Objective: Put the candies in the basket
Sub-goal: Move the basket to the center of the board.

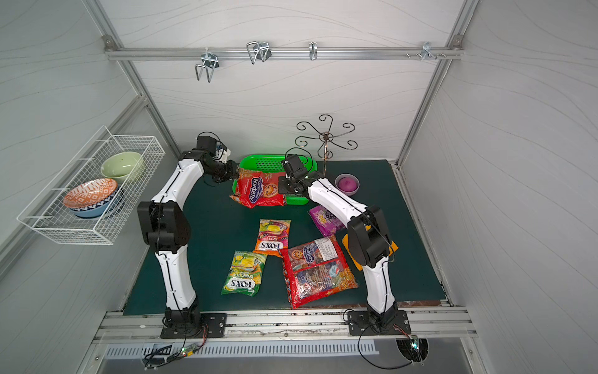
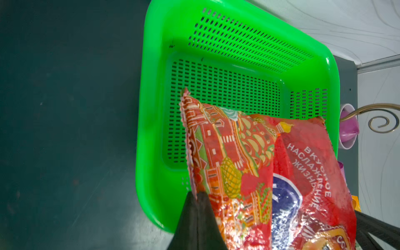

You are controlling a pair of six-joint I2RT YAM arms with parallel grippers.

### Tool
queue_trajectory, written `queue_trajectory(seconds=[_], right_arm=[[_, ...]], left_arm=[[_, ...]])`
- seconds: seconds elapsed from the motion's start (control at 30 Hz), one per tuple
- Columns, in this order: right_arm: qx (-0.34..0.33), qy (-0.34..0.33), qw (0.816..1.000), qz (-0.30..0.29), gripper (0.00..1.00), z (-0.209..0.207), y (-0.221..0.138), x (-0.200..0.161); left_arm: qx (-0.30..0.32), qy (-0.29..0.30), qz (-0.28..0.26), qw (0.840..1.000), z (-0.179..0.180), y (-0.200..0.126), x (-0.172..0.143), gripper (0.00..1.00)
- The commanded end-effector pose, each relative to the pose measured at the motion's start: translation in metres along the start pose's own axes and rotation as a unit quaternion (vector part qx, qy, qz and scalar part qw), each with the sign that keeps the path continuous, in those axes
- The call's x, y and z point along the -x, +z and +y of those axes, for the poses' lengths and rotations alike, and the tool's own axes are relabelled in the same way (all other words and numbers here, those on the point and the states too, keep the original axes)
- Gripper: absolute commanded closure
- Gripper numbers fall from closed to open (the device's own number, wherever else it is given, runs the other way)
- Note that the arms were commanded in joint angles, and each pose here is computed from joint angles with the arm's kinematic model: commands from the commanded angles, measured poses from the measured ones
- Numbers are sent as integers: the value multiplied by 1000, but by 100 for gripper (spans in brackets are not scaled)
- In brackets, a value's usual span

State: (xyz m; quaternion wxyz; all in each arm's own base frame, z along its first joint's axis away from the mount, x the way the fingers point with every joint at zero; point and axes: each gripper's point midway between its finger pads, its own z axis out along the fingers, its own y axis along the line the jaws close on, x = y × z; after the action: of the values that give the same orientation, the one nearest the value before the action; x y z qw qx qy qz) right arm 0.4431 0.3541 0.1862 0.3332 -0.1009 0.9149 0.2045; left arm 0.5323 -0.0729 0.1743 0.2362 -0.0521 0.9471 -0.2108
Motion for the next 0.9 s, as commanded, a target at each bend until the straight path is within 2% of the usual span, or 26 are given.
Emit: queue_trajectory(seconds=[0.0,0.1,0.3,0.43,0.67,0.87], right_arm=[[-7,21,997,-68,100,-10,-18,48],[-17,28,998,-62,100,-17,-10,47],[-29,3,999,-44,100,-12,4,28],[-20,-6,999,-26,100,-2,14,13],[6,-23,1000,-2,100,22,18,-10],[30,-36,999,9,100,49,12,-27]], left_arm=[[-8,36,-59,998,-13,-10,42,100],[11,38,-47,998,-1,9,41,100],[40,35,-9,999,19,37,14,100],[76,61,0,995,35,37,7,100],[101,81,34,991,55,37,-20,100],[114,87,34,989,68,14,-36,100]])
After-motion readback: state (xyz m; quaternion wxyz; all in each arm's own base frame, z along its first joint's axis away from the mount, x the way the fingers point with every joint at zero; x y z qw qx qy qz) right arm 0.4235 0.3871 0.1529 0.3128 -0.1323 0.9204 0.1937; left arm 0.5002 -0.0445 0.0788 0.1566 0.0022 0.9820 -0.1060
